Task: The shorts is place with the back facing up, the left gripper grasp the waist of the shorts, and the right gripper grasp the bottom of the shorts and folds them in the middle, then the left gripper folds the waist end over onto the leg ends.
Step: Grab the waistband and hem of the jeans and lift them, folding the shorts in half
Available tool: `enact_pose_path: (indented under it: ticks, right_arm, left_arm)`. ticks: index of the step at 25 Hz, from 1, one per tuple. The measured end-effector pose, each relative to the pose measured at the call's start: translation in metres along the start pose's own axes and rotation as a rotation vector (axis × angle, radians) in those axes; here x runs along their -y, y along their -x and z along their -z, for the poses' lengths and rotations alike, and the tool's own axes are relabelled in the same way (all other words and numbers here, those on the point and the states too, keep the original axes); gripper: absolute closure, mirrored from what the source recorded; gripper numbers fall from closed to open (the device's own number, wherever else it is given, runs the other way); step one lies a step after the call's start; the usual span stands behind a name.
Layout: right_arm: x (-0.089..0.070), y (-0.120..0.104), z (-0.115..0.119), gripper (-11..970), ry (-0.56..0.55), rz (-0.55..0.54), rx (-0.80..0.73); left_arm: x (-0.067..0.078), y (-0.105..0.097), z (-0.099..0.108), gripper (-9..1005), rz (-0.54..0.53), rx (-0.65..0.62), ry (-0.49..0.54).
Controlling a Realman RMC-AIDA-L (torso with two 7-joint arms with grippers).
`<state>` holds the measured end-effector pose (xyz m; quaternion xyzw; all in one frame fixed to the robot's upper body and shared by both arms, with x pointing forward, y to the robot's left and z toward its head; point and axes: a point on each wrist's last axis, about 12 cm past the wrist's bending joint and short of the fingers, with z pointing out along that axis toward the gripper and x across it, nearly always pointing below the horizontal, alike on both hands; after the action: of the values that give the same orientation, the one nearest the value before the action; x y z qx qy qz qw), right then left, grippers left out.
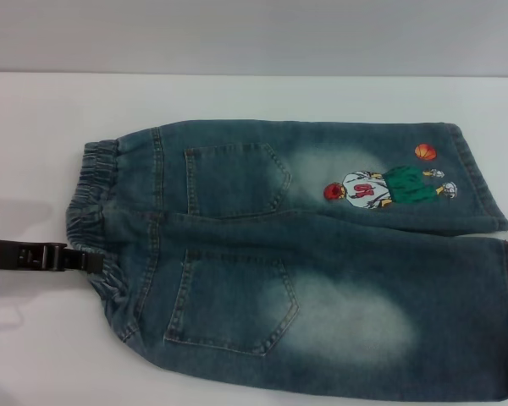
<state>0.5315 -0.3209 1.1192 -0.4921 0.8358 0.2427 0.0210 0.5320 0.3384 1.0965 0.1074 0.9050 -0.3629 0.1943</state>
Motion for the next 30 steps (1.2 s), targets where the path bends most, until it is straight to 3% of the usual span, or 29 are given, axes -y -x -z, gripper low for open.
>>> enact_pose_path:
  ticks: [15, 22, 30]
  right_arm:
    - [-0.004, 0.013, -0.011, 476, 0.014, 0.044, -0.018]
    - [-0.004, 0.012, -0.010, 538, 0.011, 0.043, -0.019]
    - [-0.003, 0.011, -0.010, 758, 0.008, 0.042, -0.028]
  left_arm:
    - [0.000, 0.000, 0.000, 962, 0.000, 0.000, 0.001]
    - [0.000, -0.001, 0.000, 963, 0.001, 0.000, 0.001]
    - [0.000, -0.001, 0.000, 964, 0.002, 0.002, -0.003]
